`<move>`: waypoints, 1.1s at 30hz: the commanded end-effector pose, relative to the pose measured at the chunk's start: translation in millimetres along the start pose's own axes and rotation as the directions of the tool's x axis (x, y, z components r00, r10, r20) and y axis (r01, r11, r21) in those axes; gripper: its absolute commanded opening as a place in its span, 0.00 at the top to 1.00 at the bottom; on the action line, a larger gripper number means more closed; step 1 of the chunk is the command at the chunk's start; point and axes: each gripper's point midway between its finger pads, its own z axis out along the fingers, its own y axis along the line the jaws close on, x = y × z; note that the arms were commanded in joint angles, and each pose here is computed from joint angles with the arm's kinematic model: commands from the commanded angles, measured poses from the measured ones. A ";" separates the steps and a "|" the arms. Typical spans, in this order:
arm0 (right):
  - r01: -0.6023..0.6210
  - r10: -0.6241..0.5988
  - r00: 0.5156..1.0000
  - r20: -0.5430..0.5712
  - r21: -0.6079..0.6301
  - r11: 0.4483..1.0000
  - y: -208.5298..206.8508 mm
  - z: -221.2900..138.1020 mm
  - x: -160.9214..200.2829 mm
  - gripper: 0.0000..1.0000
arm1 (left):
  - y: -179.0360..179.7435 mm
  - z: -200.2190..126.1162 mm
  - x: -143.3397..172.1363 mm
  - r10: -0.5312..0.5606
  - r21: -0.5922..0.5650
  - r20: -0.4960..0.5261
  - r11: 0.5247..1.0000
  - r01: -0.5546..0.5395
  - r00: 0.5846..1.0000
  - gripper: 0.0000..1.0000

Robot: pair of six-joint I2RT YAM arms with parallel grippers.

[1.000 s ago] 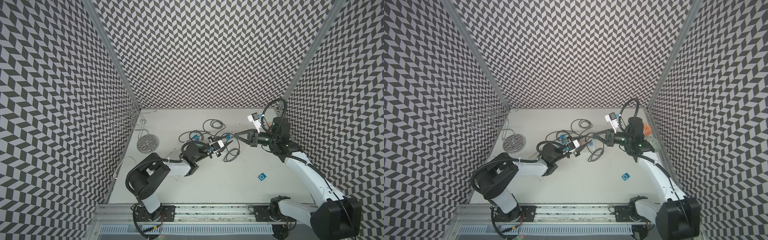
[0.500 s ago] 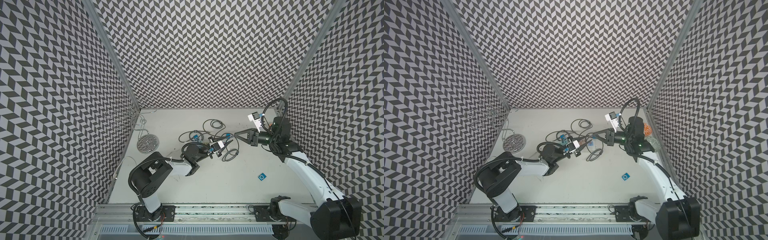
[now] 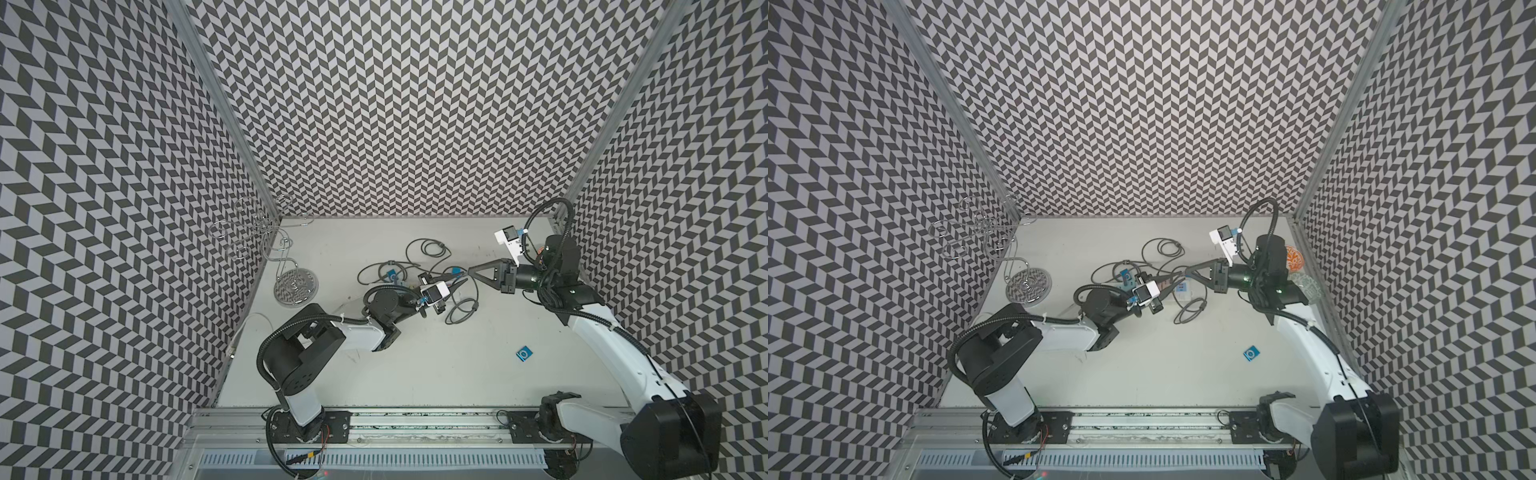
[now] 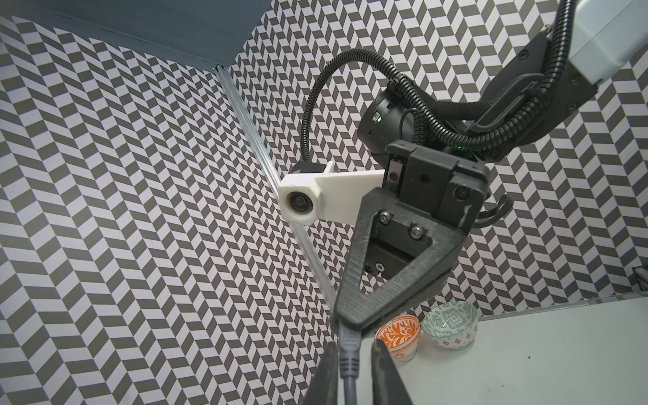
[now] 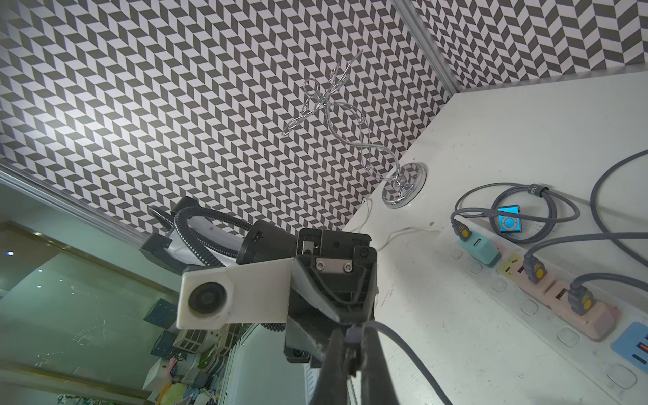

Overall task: Charge mp3
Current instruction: Pick up the charging cable from the center of the board.

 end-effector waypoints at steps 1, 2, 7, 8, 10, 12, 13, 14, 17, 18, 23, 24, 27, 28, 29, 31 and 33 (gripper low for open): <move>0.033 -0.033 0.999 0.004 -0.024 0.999 3.8 -0.9 -1.5 1.00 | -1.5 6.8 -10.5 -0.002 0.009 0.049 1.000 0.002 0.999 0.84; 0.034 -0.033 0.999 0.005 -0.026 0.999 4.3 -0.9 -1.9 1.00 | -2.1 7.2 -11.0 -0.001 0.010 0.050 1.000 0.001 0.999 0.86; 0.039 -0.039 0.999 0.007 -0.030 0.999 6.7 -1.4 -3.3 1.00 | -3.2 8.0 -7.9 -0.003 0.012 0.040 1.000 0.002 0.999 0.91; 0.039 -0.039 0.999 0.007 -0.032 0.999 7.5 -1.6 -3.3 1.00 | -3.3 8.0 -7.8 -0.003 0.012 0.039 1.000 0.003 0.999 0.91; 0.042 -0.041 0.999 0.009 -0.034 0.999 8.8 -1.9 -4.0 1.00 | -3.6 8.2 -6.8 -0.004 0.011 0.037 1.000 0.004 0.999 0.88; 0.048 -0.048 0.999 0.011 -0.035 0.998 10.6 -2.2 -5.2 1.00 | -2.7 7.7 -5.7 -0.007 0.006 0.033 1.000 0.007 0.999 0.84; 0.052 -0.052 0.999 0.014 -0.033 0.998 11.4 -2.8 -6.5 1.00 | -2.6 7.3 -4.6 -0.008 0.003 0.030 1.000 0.008 1.000 0.81; 0.057 -0.057 0.998 0.016 -0.033 0.998 12.7 -3.2 -7.4 1.00 | -2.1 6.8 -3.9 -0.010 -0.002 0.028 1.000 0.010 1.000 0.79; 0.063 -0.063 0.998 0.018 -0.036 0.997 15.3 -3.5 -8.6 1.00 | -1.0 6.6 -3.6 -0.009 -0.009 0.027 1.000 0.010 1.000 0.80; 0.061 -0.060 0.998 0.017 -0.036 0.998 14.7 -3.6 -8.1 1.00 | -0.7 6.7 -4.2 -0.009 -0.010 0.028 1.000 0.009 1.000 0.81; 0.056 -0.055 0.998 0.015 -0.040 0.998 14.7 -3.4 -6.0 1.00 | -1.4 7.6 -2.7 -0.012 -0.007 0.025 1.000 0.013 1.000 0.86; 0.057 -0.057 0.998 0.016 -0.040 0.998 15.1 -3.6 -6.8 1.00 | -1.9 7.8 -2.8 -0.013 -0.005 0.026 1.000 0.013 1.000 0.86; 0.058 -0.058 0.998 0.016 -0.041 0.997 16.1 -3.5 -7.7 1.00 | -2.9 8.2 0.8 -0.020 -0.003 0.017 1.000 0.020 1.000 0.85; 0.058 -0.057 0.998 0.016 -0.040 0.998 15.7 -3.5 -7.8 1.00 | -3.2 8.6 1.5 -0.022 -0.003 0.015 1.000 0.022 1.000 0.83; 0.058 -0.057 0.998 0.015 -0.041 0.998 15.9 -3.5 -7.3 1.00 | -2.9 9.0 2.0 -0.023 -0.005 0.013 1.000 0.023 1.000 0.80; 0.059 -0.059 0.998 0.015 -0.039 0.997 15.5 -3.8 -7.0 1.00 | -3.0 8.9 4.4 -0.023 -0.008 0.005 1.000 0.023 1.000 0.78; 0.062 -0.061 0.998 0.014 -0.039 0.997 16.2 -3.6 -7.0 1.00 | -2.8 8.9 6.1 -0.024 -0.010 -0.001 1.000 0.024 1.000 0.77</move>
